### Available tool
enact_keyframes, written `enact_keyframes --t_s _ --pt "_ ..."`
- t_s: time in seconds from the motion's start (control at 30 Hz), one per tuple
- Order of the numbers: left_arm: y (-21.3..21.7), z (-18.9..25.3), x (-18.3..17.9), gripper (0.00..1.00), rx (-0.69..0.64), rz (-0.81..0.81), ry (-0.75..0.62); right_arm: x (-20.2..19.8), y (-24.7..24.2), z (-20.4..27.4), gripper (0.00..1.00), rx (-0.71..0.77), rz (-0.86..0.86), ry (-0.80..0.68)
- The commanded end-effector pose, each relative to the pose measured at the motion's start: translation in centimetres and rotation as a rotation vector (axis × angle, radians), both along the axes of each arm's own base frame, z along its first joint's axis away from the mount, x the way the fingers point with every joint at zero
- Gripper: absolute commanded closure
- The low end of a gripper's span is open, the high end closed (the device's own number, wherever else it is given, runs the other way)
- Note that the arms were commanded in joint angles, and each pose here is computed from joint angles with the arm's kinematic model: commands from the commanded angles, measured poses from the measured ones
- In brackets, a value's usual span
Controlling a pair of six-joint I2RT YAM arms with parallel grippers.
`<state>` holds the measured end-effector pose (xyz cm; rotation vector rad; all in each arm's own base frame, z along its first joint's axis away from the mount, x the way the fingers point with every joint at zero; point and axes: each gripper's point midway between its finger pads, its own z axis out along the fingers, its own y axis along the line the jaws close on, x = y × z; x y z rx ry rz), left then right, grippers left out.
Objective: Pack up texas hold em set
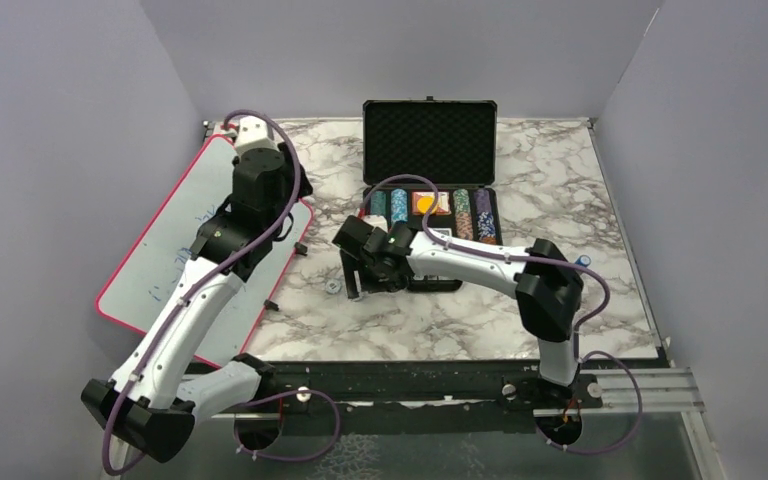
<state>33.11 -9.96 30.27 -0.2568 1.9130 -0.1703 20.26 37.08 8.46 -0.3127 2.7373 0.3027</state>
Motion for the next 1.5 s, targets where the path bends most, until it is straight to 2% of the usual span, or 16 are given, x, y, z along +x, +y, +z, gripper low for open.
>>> enact_keyframes --t_s 0.0,0.23,0.77,1.27,1.47 --pt "4.9 5.7 0.3 0.43 0.061 0.188 -0.134 0.7 0.6 -1.0 0.20 -0.117 0.062 0.025" --pt "5.8 8.7 0.4 0.38 0.036 0.190 -0.208 1.4 2.8 -3.2 0.24 -0.188 0.109 0.081" --pt "5.5 7.1 0.2 0.34 0.036 0.166 -0.188 2.1 4.0 -6.8 0.34 -0.243 0.165 0.107" --pt "4.8 6.1 0.4 0.34 0.028 0.136 -0.162 3.4 5.5 -8.2 0.35 -0.202 0.155 0.054" --pt "4.7 5.9 0.4 0.34 0.032 0.134 -0.159 2.9 4.7 -8.9 0.53 -0.227 0.141 0.078"
